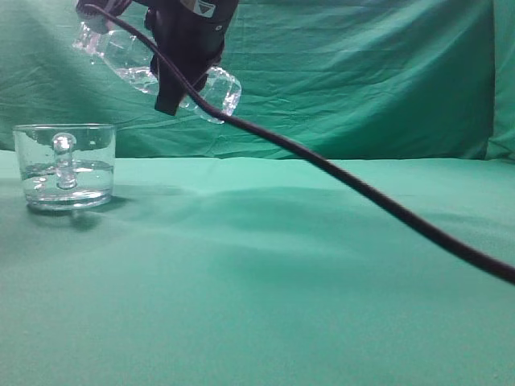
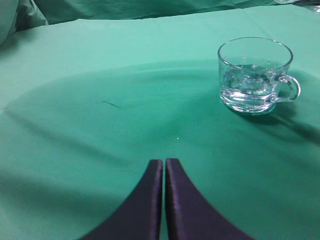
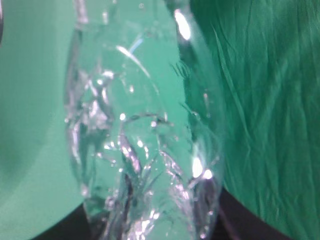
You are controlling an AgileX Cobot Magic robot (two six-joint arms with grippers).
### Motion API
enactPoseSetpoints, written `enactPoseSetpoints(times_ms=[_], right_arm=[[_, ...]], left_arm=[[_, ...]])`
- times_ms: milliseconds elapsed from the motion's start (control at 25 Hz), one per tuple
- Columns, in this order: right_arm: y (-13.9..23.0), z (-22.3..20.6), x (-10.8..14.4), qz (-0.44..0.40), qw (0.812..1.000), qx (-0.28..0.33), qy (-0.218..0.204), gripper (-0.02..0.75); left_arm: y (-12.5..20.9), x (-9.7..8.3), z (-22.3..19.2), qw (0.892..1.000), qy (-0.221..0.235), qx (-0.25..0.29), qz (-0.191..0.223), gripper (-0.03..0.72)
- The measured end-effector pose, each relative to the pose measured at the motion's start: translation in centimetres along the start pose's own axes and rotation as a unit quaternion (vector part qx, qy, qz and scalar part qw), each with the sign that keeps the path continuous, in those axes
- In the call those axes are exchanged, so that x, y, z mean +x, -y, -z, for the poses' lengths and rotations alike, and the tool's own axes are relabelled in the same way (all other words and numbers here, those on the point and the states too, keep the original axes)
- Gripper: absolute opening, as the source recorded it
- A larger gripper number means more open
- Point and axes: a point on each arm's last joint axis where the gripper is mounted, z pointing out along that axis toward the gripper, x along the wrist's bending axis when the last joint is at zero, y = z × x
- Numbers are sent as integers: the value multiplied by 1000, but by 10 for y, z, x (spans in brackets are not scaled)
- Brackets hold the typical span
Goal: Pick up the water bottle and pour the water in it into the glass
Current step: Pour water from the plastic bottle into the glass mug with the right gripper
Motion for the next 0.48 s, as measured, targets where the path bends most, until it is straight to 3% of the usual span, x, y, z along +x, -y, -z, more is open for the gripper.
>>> enactPoseSetpoints(times_ms=[160, 280, 440, 480], right_arm=[[-3, 7, -5, -95, 995, 4, -7, 285], [-10, 33, -26, -264, 964, 25, -27, 285], [-12, 61, -51, -324, 944, 47, -39, 285], [-12, 77, -61, -336, 938, 59, -61, 285]], left_arm=[[0, 0, 0, 1000, 0, 0, 0, 0], [0, 0, 0, 1000, 0, 0, 0, 0], [0, 0, 0, 1000, 0, 0, 0, 0], [0, 0, 0, 1000, 0, 0, 0, 0]])
